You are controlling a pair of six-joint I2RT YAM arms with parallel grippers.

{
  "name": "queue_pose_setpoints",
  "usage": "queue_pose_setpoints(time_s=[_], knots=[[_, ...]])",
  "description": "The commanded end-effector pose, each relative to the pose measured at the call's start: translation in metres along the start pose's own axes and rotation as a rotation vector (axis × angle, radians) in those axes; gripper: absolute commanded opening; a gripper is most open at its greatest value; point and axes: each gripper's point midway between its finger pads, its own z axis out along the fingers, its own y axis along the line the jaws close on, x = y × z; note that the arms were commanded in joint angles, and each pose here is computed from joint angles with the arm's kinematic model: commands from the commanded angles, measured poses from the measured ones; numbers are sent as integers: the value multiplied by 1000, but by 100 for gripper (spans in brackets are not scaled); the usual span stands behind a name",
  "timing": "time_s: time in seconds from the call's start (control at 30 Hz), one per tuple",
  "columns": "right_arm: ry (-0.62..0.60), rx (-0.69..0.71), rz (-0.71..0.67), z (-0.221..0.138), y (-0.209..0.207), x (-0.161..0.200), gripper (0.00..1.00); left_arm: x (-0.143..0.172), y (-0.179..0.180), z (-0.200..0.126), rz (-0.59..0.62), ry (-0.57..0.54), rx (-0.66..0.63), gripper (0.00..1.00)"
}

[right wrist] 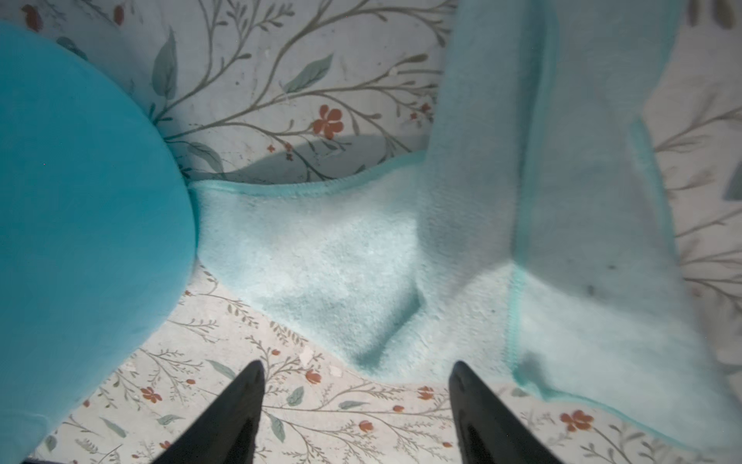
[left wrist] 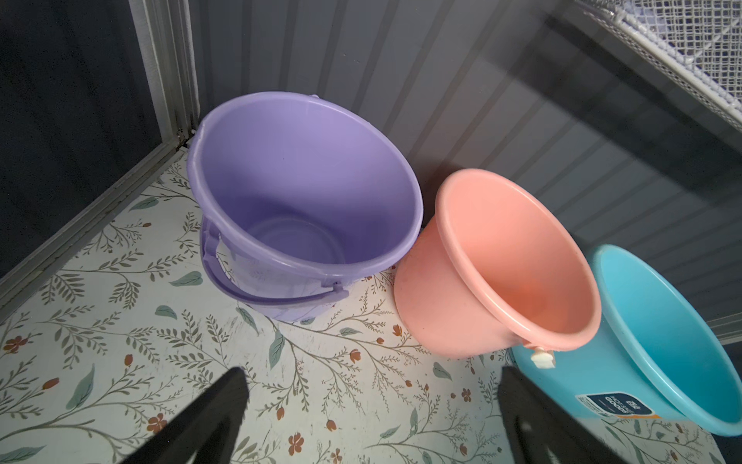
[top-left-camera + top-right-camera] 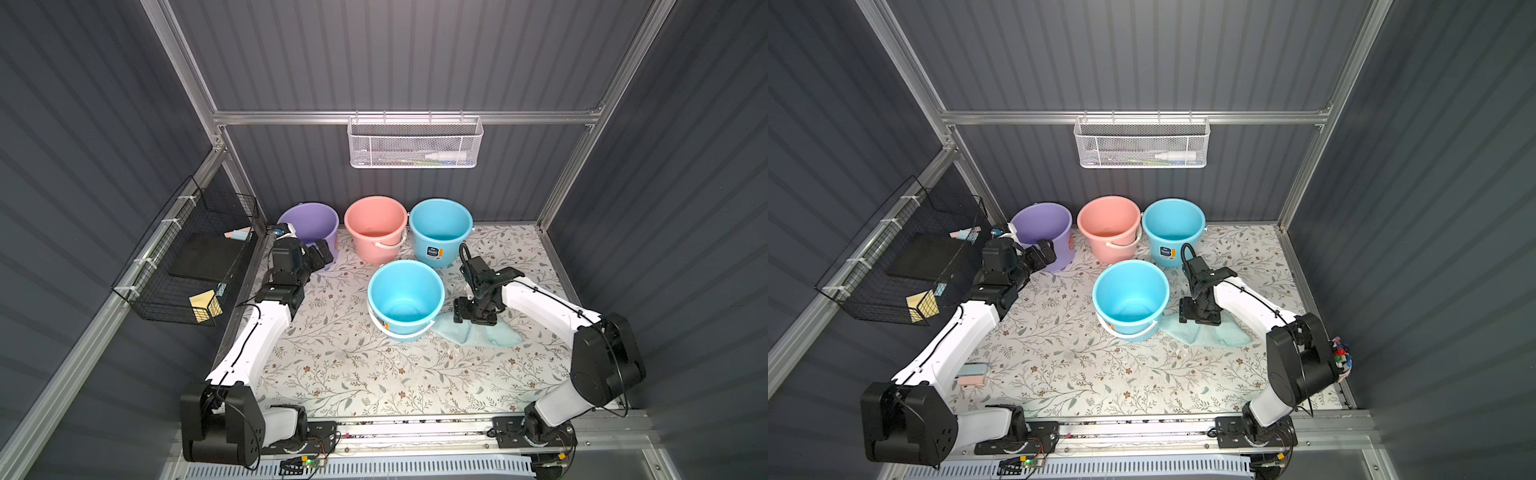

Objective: Wipe the inside of the bucket with a cloth
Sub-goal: Adjust the cleaning item at the center of the board.

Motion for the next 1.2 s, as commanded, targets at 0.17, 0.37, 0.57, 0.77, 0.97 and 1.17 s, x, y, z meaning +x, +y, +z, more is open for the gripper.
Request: queue_pose_setpoints(time_s=[0.17, 0.37, 0.57, 0.77, 0.97, 1.17], knots=[[32, -43, 126, 34, 10, -2, 70, -4, -10, -6, 4, 3, 35, 100], [75, 5, 212, 49, -24, 8, 70, -2, -9, -3, 8, 13, 32, 100], [75, 52, 344, 39, -79, 19, 72, 0, -9, 1, 9, 25, 33, 100], [50, 181, 355, 14, -107, 19, 75, -3, -12, 3, 5, 24, 39, 100], [16, 136, 223, 1, -60, 8, 75, -6, -15, 6, 8, 25, 46, 100], [82, 97, 155, 22, -23, 24, 71, -10, -17, 4, 18, 18, 51, 99]])
